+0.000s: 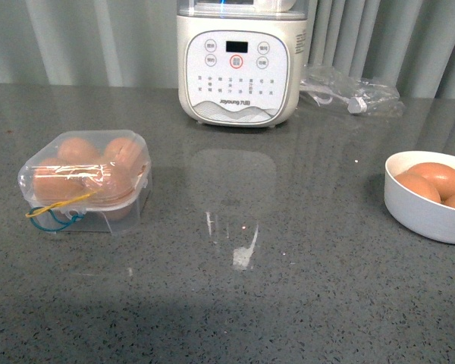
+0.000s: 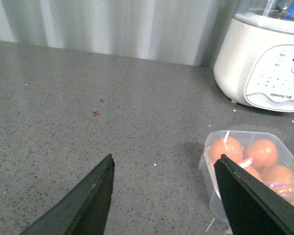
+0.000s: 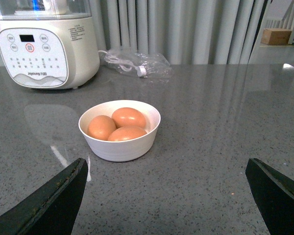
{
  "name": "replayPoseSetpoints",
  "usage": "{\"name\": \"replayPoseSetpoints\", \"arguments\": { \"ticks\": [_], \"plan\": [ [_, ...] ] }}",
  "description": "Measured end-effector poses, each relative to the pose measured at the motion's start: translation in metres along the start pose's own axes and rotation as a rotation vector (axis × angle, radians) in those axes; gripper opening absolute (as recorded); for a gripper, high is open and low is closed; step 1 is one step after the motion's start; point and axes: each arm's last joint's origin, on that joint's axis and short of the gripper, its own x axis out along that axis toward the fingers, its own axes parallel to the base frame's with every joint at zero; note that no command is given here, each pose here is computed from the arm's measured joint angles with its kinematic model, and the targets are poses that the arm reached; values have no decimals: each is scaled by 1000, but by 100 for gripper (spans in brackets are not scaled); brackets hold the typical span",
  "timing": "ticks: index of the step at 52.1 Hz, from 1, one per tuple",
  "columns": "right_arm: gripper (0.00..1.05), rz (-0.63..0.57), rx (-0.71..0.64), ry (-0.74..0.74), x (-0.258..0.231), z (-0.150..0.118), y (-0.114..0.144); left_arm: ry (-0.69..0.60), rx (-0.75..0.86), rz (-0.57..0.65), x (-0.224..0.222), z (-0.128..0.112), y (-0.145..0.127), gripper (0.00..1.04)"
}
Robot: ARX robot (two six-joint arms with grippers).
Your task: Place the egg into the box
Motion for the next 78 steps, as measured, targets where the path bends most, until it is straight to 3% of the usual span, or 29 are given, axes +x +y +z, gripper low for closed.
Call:
{"name": "replayPoseSetpoints", "arguments": {
  "ticks": [20, 41, 78],
  "plan": [
    [98, -1, 0, 0, 0, 0, 0, -1, 41, 0, -30, -22, -14, 4],
    [98, 0, 0, 0, 0, 0, 0, -1, 48, -6, -52, -36, -24, 4],
    [98, 0, 0, 0, 0, 0, 0, -37, 49, -6, -73, -33, -24, 4]
  ]
}}
